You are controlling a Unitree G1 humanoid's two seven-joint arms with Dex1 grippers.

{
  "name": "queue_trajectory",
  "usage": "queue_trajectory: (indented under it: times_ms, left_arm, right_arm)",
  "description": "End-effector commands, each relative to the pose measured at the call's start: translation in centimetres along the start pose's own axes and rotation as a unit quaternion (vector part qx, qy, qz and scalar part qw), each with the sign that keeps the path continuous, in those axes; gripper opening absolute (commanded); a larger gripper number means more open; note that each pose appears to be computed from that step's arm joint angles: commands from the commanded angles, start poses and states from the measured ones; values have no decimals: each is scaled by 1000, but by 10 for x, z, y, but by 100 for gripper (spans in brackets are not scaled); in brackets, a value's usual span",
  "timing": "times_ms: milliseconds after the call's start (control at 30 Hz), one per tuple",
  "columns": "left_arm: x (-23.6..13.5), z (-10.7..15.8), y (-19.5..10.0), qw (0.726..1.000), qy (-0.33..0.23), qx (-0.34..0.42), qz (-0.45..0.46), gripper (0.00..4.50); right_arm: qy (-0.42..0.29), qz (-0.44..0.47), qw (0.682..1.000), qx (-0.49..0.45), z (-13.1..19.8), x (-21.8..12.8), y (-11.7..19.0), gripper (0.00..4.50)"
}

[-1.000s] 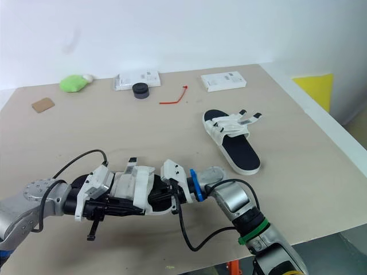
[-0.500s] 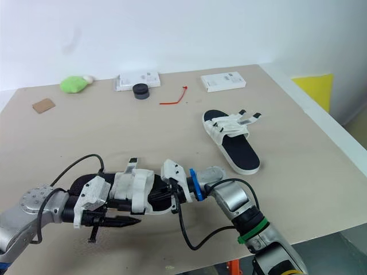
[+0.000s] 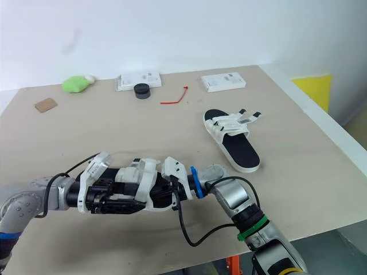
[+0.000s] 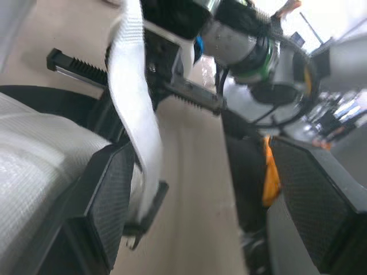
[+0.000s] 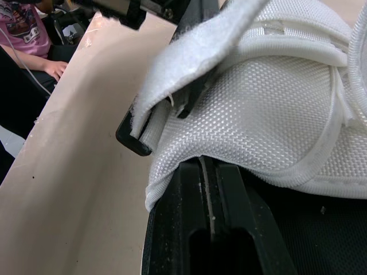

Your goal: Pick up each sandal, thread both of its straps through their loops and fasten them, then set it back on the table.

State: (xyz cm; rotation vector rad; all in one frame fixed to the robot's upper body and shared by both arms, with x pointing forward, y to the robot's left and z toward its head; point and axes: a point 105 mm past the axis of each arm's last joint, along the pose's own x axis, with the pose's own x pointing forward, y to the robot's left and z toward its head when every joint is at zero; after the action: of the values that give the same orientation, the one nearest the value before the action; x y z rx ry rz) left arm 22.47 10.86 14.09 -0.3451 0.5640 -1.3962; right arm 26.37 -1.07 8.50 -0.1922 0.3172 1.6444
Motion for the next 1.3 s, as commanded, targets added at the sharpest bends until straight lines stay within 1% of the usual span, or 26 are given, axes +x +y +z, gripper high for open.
queue_trajectory:
  times_ms: [33,133,233,333,400,533,567,633,667,700,733,767,833,933,1067,1300]
  left_arm:
    - [-4,8,8,999,-7,-12,34,384]
    - [1,18,9,999,-15,-13,37,384]
    - [3,21,11,999,-15,-16,44,384]
    - [15,35,11,999,-24,1,40,384]
    - [19,40,10,999,-25,4,39,384]
    - [18,34,11,999,-2,10,50,384]
    - [17,33,11,999,-2,9,50,361]
    - [17,33,11,999,-2,8,49,292]
    - [18,33,10,999,-1,9,46,245]
    - [18,32,9,999,1,10,43,187]
    - [18,31,9,999,3,11,43,145]
    - [18,30,8,999,6,11,43,87]
    - [17,27,9,999,17,16,45,4]
    - [15,20,11,998,39,26,51,1]
    - [13,2,3,995,78,49,33,1]
    - [11,-19,-3,990,118,74,19,1]
  right_arm:
    - [64,-8,996,59,-43,4,3,0]
    - [64,-8,996,59,-43,4,3,0]
    - [64,-8,996,59,-43,4,3,0]
    - [62,-9,996,60,-43,5,3,0]
    - [62,-9,996,60,-43,5,3,0]
    - [60,-11,996,63,-43,6,3,0]
    - [60,-12,996,63,-44,6,3,0]
    - [60,-12,996,64,-44,6,3,0]
    - [60,-12,996,64,-44,6,3,0]
    - [61,-12,996,64,-44,6,3,0]
    - [61,-11,996,64,-44,6,3,0]
    - [61,-11,996,64,-44,6,3,0]
    - [60,-11,996,63,-43,6,2,0]
    - [59,-10,996,62,-42,7,2,0]
    - [57,-9,996,63,-42,7,2,0]
    - [55,-8,996,64,-42,7,4,0]
